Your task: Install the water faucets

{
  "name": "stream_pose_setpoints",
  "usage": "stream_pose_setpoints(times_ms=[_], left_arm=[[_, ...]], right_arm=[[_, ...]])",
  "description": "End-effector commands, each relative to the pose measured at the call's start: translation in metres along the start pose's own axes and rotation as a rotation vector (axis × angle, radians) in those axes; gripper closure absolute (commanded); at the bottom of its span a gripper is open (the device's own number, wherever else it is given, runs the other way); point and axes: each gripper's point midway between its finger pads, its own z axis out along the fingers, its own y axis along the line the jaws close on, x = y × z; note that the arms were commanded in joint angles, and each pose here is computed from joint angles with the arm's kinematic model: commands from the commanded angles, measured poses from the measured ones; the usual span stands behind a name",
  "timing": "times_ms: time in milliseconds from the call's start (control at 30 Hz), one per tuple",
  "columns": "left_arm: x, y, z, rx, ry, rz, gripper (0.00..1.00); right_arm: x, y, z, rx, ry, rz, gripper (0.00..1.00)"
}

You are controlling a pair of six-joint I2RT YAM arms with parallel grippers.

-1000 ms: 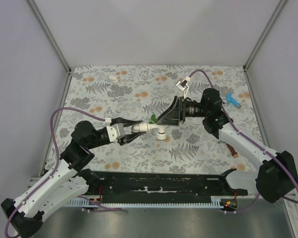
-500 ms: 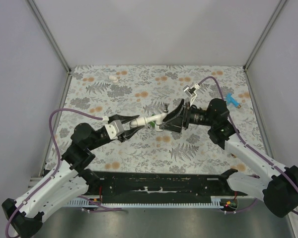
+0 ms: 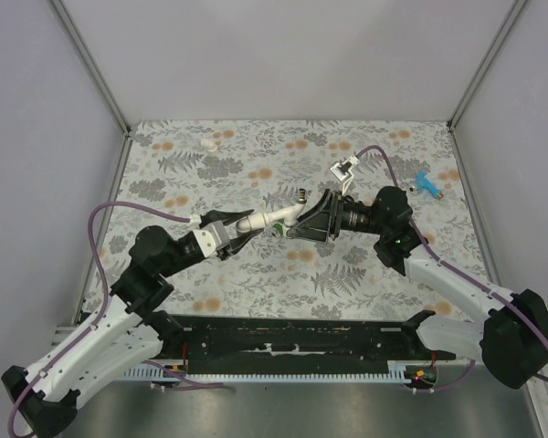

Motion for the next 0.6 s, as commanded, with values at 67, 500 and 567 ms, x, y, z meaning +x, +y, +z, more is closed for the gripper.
stream_pose_setpoints(times_ms=[67,500,567], left_arm=[[0.003,0.021,-0.004,-0.058,0.094,0.155,0.98],[-0.016,0.001,0.004,0.01,-0.016,0.041,0.98],[-0.023,-0.005,0.006,0.038,-0.055,-0.003,0.98]], right_arm=[[-0.019,0.051,0.001,-0.126,-0.009,-0.049,0.02],[-0.027,0.042,-0.008,-0.038,-0.049,-0.352,0.02],[-0.026,0.037,-0.009,-0.024,-0.048,-0.402,0.02]])
